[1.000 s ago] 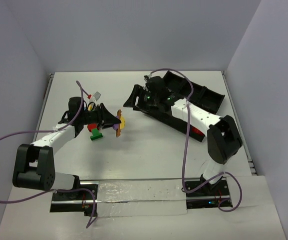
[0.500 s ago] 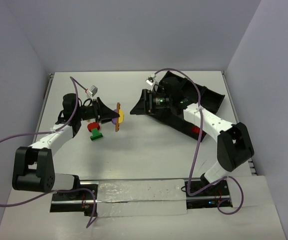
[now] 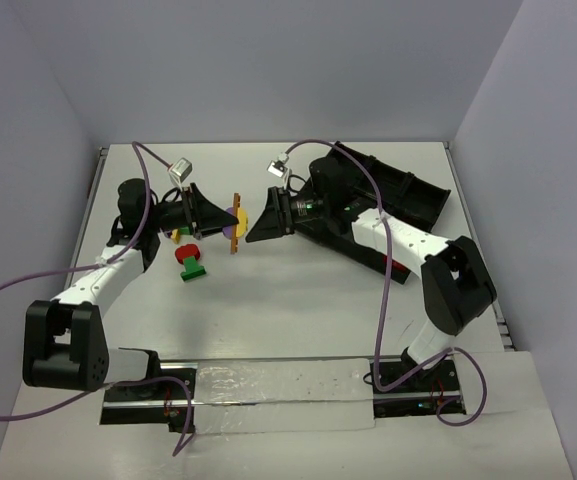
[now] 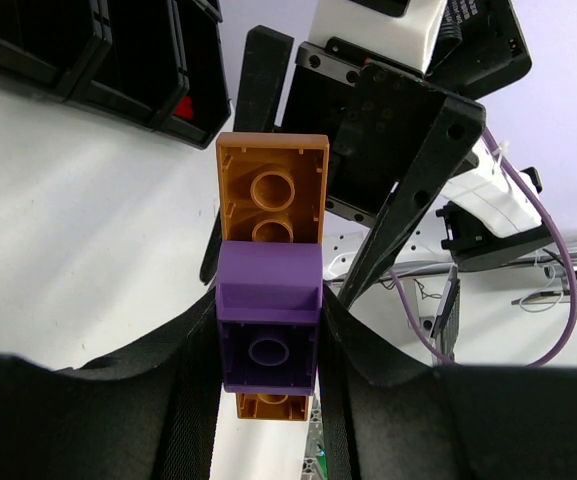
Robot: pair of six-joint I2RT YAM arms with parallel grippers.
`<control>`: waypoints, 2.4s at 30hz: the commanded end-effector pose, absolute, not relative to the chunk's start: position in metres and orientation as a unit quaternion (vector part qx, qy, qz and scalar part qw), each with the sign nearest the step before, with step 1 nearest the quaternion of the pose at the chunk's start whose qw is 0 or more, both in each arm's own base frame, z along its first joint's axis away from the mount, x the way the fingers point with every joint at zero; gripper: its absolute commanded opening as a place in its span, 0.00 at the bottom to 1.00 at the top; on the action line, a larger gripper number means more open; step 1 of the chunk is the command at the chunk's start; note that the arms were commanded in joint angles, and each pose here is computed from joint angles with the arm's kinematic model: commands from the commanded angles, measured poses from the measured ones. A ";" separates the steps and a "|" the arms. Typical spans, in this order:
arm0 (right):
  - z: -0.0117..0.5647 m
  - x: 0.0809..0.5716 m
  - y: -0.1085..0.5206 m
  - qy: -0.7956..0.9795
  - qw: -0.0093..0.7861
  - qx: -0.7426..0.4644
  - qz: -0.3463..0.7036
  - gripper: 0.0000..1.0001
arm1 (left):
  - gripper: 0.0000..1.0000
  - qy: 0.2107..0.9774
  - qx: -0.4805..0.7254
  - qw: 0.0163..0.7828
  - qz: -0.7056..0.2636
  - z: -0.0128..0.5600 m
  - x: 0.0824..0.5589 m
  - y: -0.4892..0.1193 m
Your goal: Sort the legos into containers by color
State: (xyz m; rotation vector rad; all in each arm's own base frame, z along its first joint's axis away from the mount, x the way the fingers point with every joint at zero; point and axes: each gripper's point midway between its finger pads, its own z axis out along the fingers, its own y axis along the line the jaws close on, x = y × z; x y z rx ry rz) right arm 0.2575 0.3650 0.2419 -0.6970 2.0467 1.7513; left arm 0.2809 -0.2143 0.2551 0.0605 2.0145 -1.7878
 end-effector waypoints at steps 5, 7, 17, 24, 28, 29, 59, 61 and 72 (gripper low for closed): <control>0.281 0.267 0.381 0.676 0.214 -0.255 0.657 0.66 | 0.00 0.708 0.063 0.258 -0.655 0.285 0.274 -0.213; 0.283 0.266 0.385 0.673 0.210 -0.255 0.662 0.64 | 0.00 0.708 0.061 0.258 -0.654 0.284 0.274 -0.213; 0.288 0.262 0.389 0.662 0.205 -0.260 0.672 0.48 | 0.00 0.708 0.065 0.258 -0.655 0.284 0.272 -0.213; 0.289 0.258 0.390 0.653 0.197 -0.260 0.683 0.34 | 0.00 0.708 0.065 0.257 -0.655 0.284 0.272 -0.213; 0.283 0.257 0.389 0.656 0.195 -0.257 0.682 0.00 | 0.00 0.707 0.065 0.259 -0.655 0.285 0.273 -0.213; 0.281 0.257 0.389 0.658 0.195 -0.255 0.681 0.00 | 0.00 0.707 0.065 0.259 -0.655 0.286 0.273 -0.213; 0.230 0.288 0.341 0.712 0.231 -0.153 0.645 0.00 | 0.00 0.725 0.054 0.247 -0.641 0.267 0.283 -0.210; 0.227 0.291 0.341 0.715 0.231 -0.146 0.643 0.00 | 0.00 0.731 0.046 0.244 -0.636 0.262 0.285 -0.209; 0.195 0.312 0.344 0.756 0.225 -0.104 0.605 0.00 | 0.00 0.808 -0.047 0.226 -0.543 0.189 0.326 -0.197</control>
